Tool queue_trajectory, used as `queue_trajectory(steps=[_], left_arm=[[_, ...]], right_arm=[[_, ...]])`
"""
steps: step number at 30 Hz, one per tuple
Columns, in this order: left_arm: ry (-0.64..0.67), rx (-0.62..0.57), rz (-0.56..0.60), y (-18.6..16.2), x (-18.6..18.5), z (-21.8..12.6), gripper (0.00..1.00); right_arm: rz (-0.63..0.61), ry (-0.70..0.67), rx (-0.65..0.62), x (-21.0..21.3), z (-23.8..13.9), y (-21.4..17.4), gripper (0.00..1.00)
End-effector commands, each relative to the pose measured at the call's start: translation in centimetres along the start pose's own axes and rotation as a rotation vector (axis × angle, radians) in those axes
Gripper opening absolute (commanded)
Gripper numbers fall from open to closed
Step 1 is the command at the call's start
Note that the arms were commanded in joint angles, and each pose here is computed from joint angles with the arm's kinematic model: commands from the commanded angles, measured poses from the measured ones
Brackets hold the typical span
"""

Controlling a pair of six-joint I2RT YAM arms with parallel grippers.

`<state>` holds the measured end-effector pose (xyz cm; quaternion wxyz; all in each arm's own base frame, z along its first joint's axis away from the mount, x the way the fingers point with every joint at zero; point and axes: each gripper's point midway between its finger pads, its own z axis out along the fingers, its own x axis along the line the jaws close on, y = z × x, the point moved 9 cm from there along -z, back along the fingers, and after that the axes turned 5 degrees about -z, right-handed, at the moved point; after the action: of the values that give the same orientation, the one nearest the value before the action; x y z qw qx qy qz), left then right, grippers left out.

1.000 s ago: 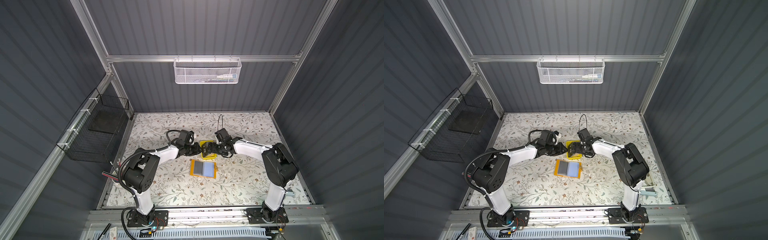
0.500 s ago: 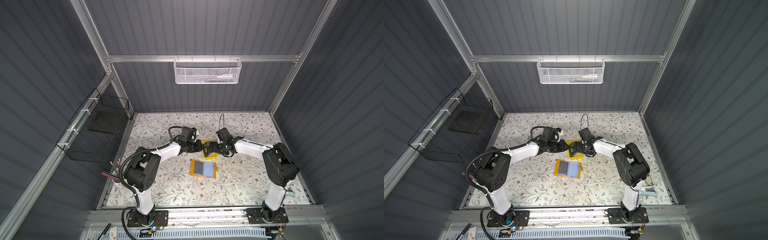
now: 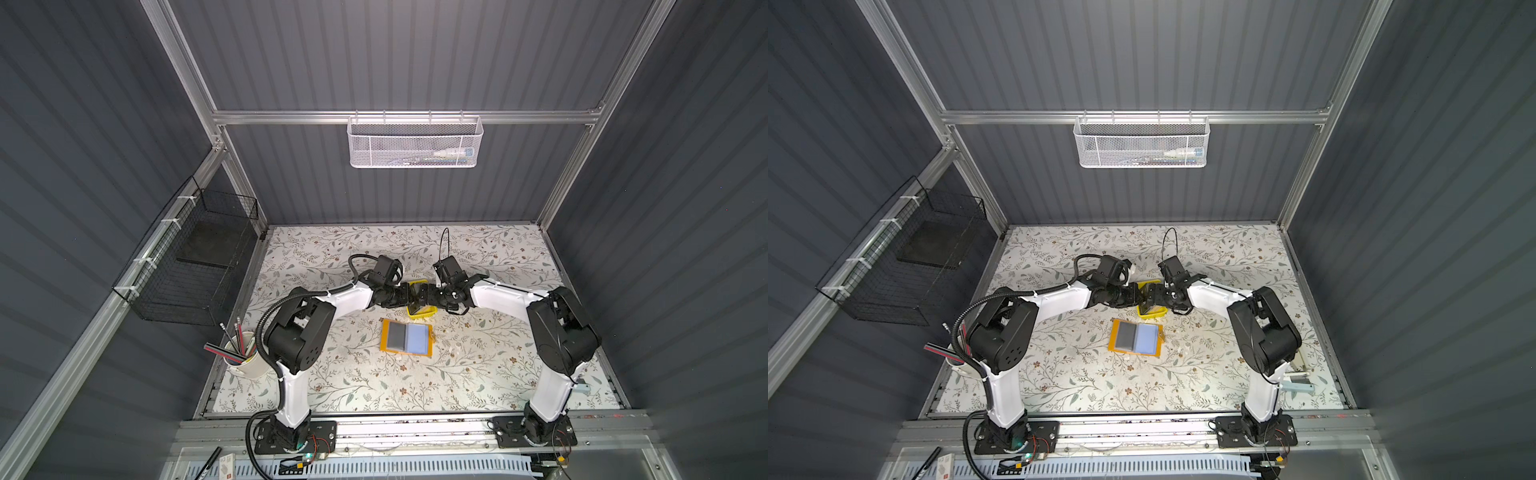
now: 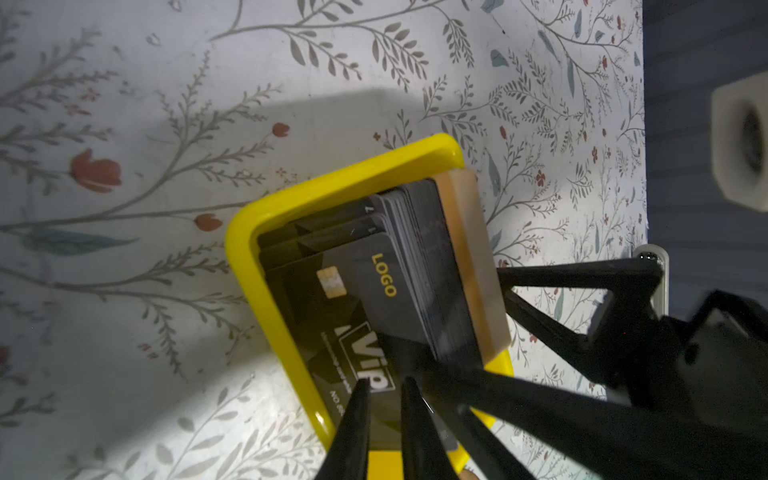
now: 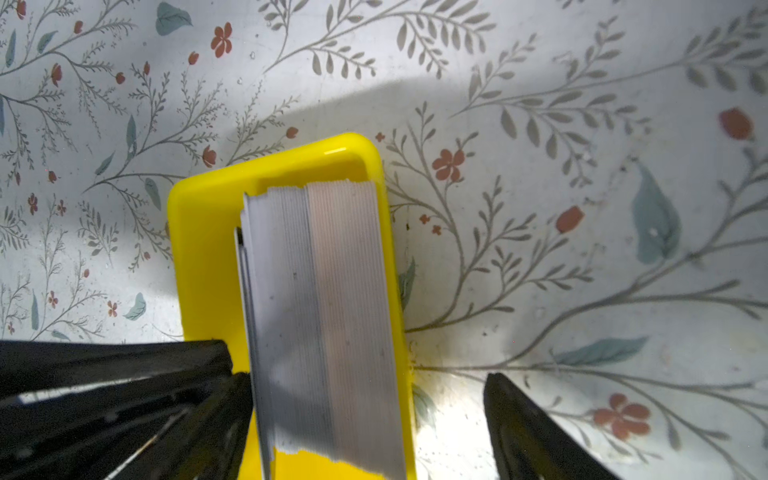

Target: Put the credit cards into the card holder

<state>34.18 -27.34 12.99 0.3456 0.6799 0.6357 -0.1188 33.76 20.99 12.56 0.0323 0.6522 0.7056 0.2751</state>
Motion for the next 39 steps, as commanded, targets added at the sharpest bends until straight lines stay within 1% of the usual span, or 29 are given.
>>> queue_trajectory(steps=[1, 6, 16, 20, 22, 25, 31, 34, 39], left_arm=[[0.056, 0.006, -0.020, 0.1, 0.3, 0.4, 0.16], [0.071, 0.006, -0.030, 0.1, 0.5, 0.5, 0.16], [0.039, 0.037, -0.035, -0.5, 0.2, 1.8, 0.16], [0.035, 0.042, -0.044, -0.7, 0.3, 2.4, 0.16], [0.031, 0.039, -0.046, -0.7, 0.3, 2.5, 0.16], [0.029, 0.038, -0.047, -0.8, 0.2, 2.6, 0.16], [0.023, 0.037, -0.046, -0.8, 0.1, 2.6, 0.16], [0.026, 0.038, -0.049, -1.0, 0.2, 2.6, 0.16], [0.024, 0.035, -0.049, -1.1, 0.3, 2.4, 0.16]], right_arm=[[0.002, -0.025, -0.013, -0.6, -1.0, 0.0, 0.88], [0.002, -0.031, -0.021, -1.0, -1.4, 0.3, 0.87], [-0.011, -0.026, -0.024, -1.1, -1.9, 0.6, 0.87], [-0.018, 0.009, -0.038, -0.8, -3.0, 0.5, 0.87], [-0.020, 0.035, -0.045, -0.6, -3.8, 0.5, 0.86], [-0.012, 0.082, -0.050, -0.1, -4.7, 0.3, 0.77], [-0.015, 0.167, -0.022, 1.2, -4.6, -0.2, 0.46], [-0.017, 0.158, -0.005, 1.5, -3.9, -0.3, 0.37], [-0.021, 0.157, 0.008, 1.8, -3.1, -0.3, 0.29]])
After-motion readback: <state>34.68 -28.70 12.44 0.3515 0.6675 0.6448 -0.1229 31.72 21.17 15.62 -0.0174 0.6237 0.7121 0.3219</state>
